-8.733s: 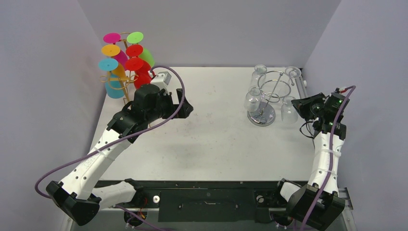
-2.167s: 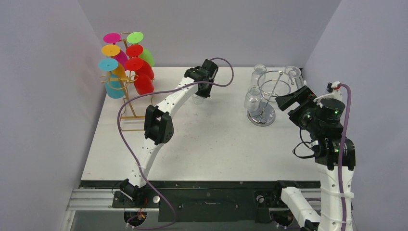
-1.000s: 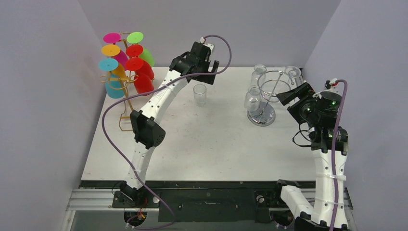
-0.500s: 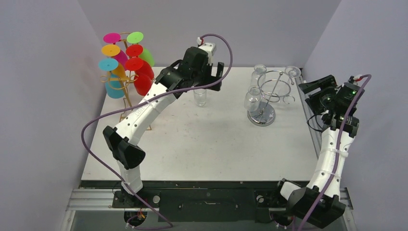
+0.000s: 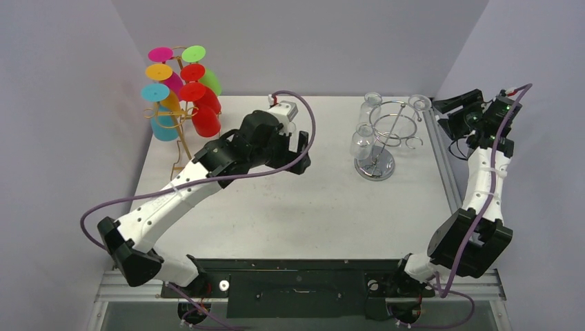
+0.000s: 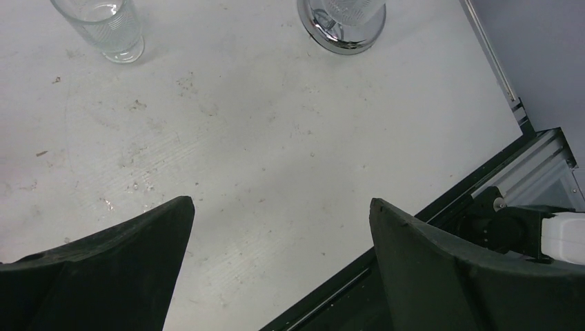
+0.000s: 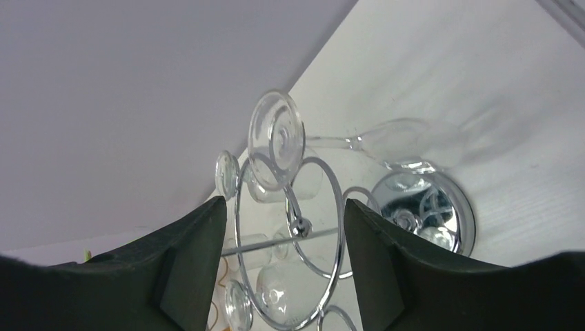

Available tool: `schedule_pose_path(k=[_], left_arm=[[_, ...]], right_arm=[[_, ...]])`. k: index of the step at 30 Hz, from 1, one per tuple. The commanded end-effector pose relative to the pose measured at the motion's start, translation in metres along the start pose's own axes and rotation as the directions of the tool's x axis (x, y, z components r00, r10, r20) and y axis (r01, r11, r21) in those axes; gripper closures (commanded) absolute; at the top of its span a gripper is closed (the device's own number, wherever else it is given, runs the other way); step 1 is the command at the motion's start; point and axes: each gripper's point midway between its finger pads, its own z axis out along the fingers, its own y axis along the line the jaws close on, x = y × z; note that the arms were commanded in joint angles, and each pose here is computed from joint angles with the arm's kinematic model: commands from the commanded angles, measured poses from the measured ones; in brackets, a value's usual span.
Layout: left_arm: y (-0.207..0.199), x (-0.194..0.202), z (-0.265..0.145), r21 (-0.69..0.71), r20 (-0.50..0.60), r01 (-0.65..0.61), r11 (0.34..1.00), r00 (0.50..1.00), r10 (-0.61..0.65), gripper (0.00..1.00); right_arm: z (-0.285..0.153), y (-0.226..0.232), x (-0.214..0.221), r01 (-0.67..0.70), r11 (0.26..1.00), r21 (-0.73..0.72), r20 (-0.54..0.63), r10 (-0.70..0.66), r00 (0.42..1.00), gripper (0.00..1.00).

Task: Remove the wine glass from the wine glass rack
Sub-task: Pick up the wine glass from the wine rack.

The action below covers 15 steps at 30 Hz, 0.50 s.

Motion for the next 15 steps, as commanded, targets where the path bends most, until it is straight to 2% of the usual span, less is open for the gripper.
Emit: schedule_pose_path(k=[1,5,9,15], left_arm=[[-0.008,-0.013,-0.039,0.071,0.105,0.01,0.997,0.994,-0.018,0.04],[-0.003,-0.007,-0.052,0.063,0.106,-0.014,0.998,0.994,0.008,0.04],[0.003,-0.007,-0.061,0.047,0.115,-0.038,0.998,0.993,0.032,0.04],[0.002,-0.01,-0.069,0.054,0.137,-0.05,0.997,0.99,0.042,0.04]], right_arm=[[0.002,0.042,-0.039,0.08,0.988,-0.136,0.106,-0.065,0.992,0.41],[0.019,0.04,-0.047,0.066,0.989,-0.13,0.091,-0.055,0.994,0.45],[0.026,0.035,-0.06,0.117,0.99,-0.081,0.108,-0.108,0.988,0.47],[0.057,0.024,-0.047,0.118,0.989,-0.086,0.012,-0.117,0.993,0.53]])
